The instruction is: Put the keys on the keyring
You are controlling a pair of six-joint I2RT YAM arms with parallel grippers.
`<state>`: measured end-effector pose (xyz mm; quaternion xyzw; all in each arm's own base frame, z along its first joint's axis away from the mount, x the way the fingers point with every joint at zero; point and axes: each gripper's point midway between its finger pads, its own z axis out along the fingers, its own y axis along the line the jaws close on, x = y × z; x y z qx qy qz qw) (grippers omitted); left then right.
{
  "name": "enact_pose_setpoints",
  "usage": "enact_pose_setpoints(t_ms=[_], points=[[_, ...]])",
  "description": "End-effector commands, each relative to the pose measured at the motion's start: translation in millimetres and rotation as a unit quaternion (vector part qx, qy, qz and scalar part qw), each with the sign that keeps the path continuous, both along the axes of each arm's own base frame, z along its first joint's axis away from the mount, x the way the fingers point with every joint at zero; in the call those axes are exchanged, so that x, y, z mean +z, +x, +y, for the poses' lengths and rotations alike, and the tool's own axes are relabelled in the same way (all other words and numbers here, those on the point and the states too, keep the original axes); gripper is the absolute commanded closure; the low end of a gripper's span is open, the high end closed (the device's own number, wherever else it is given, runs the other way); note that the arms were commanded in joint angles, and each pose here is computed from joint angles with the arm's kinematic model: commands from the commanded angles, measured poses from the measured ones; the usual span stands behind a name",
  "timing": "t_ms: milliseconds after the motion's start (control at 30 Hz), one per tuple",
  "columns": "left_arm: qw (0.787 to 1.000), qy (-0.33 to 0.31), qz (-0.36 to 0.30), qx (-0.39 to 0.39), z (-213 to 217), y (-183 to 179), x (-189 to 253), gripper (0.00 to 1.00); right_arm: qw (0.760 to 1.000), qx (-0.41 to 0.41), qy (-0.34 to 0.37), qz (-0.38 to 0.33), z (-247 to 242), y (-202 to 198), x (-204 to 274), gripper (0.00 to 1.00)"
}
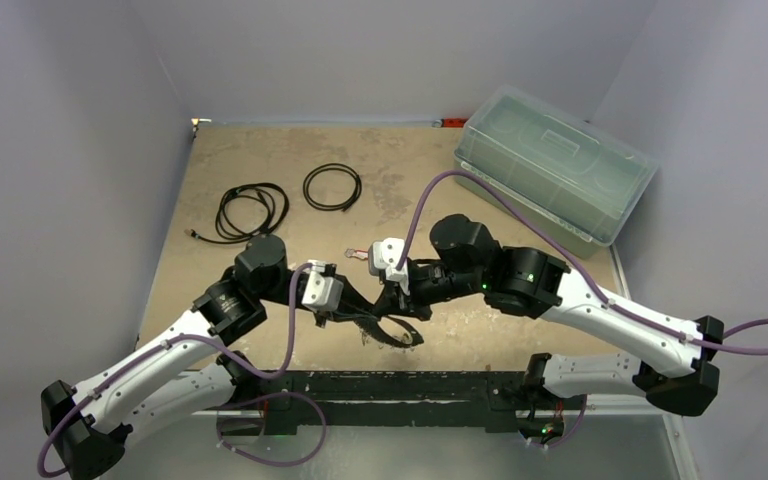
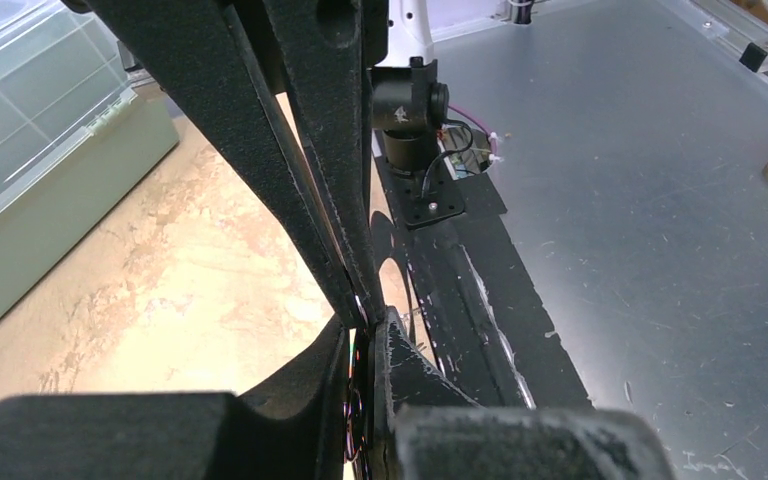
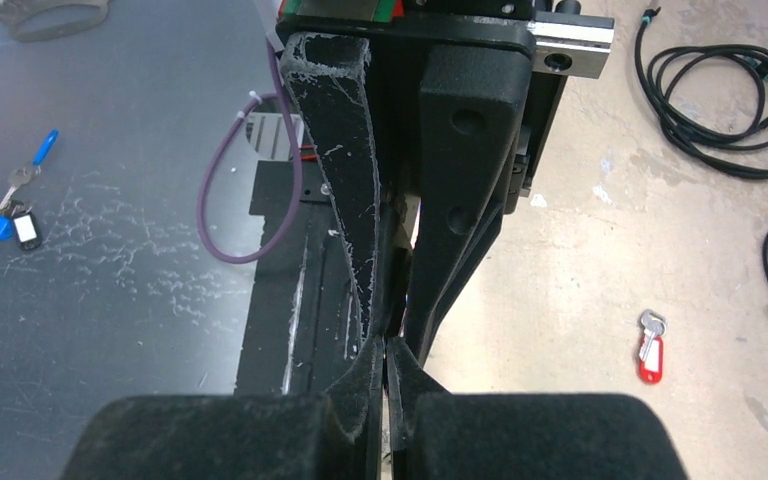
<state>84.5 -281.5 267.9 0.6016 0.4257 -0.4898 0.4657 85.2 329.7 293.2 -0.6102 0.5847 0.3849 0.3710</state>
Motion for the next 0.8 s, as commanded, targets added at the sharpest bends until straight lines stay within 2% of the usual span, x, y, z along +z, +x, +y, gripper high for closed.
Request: enact_pose_setpoints(t_ms=[0, 100, 267, 433, 600, 767], points=[[0.999, -0.017, -0.018, 0.043, -4.7, 16.7, 14.6, 1.0, 0.998, -0.012, 0.058, -0.032, 4.8, 5.5, 38.1, 1.0], [0.998, -0.018, -0.017, 0.061, -5.3, 23.3, 17.8, 1.0, 0.996, -0.023, 0.075, -0.042, 1.6, 7.5, 45.8, 0.96], [0.997, -0.012, -0.022, 0.076, -2.5, 26.3, 16.4, 1.0, 0.989, -0.033, 0.127, -0.063, -10.1, 5.0, 70.7, 0.63], [0.995, -0.023, -0.046, 0.087, 2.1, 27.8, 22.5, 1.0, 0.974, -0.053, 0.2, -0.093, -28.5, 2.6, 101.8, 0.45], [0.991, -0.041, -0.096, 0.084, 8.7, 23.9, 29.0, 1.0, 0.961, -0.088, 0.24, -0.108, -41.6, 8.6, 111.1, 0.4], [0.983, -0.072, -0.15, 0.082, 18.3, 16.1, 43.9, 1.0, 0.971, -0.088, 0.203, -0.091, -30.5, 13.5, 83.8, 0.43]])
